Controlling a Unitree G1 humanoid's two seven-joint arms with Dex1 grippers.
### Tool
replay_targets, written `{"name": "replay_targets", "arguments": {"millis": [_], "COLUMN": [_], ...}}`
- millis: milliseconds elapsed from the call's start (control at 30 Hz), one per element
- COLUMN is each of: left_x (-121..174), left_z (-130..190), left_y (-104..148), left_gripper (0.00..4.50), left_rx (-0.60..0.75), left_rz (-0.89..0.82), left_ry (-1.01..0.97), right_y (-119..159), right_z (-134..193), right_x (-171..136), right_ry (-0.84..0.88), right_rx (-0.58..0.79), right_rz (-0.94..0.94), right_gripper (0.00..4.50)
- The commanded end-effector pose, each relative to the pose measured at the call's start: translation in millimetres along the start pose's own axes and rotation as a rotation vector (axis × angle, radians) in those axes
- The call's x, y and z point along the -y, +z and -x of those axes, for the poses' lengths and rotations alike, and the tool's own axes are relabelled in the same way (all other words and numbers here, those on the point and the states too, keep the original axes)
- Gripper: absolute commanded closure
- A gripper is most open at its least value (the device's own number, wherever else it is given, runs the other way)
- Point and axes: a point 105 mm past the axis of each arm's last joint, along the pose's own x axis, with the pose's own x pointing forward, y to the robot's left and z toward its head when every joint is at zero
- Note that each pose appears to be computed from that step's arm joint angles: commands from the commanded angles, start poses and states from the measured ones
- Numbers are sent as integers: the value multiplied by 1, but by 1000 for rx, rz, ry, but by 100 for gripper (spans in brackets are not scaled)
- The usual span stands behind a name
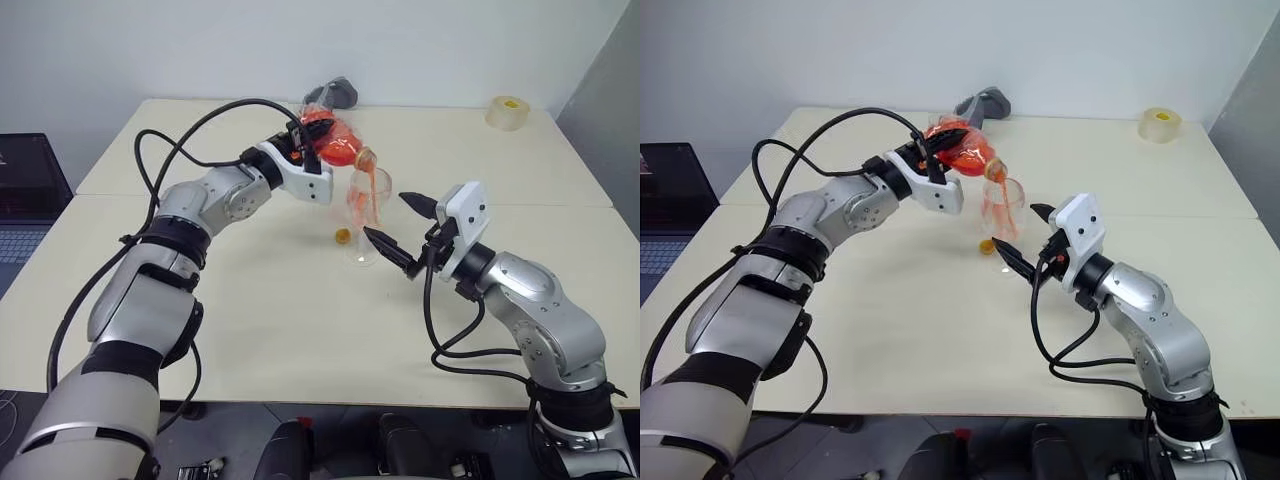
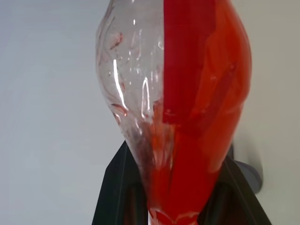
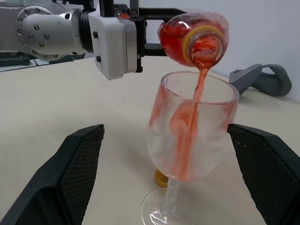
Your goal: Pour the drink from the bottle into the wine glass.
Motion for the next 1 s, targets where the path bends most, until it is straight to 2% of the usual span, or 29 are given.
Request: {"name": "replay_targets", "arguments": {"millis": [33, 1000], "left_x": [-22, -31], "left_z": [-2, 0], "left_y": [-5, -9], "left_gripper": [373, 373], "left_rx": [-3, 2], "left_rz": [-32, -94], "left_ry": [62, 87], "right_y": [13, 12], "right_z": [0, 3], "right_x": [-2, 5], "right_ry": [10, -21], "right_rx": [39, 50], "right_rz": [44, 42], "right_gripper": [0, 0]}}
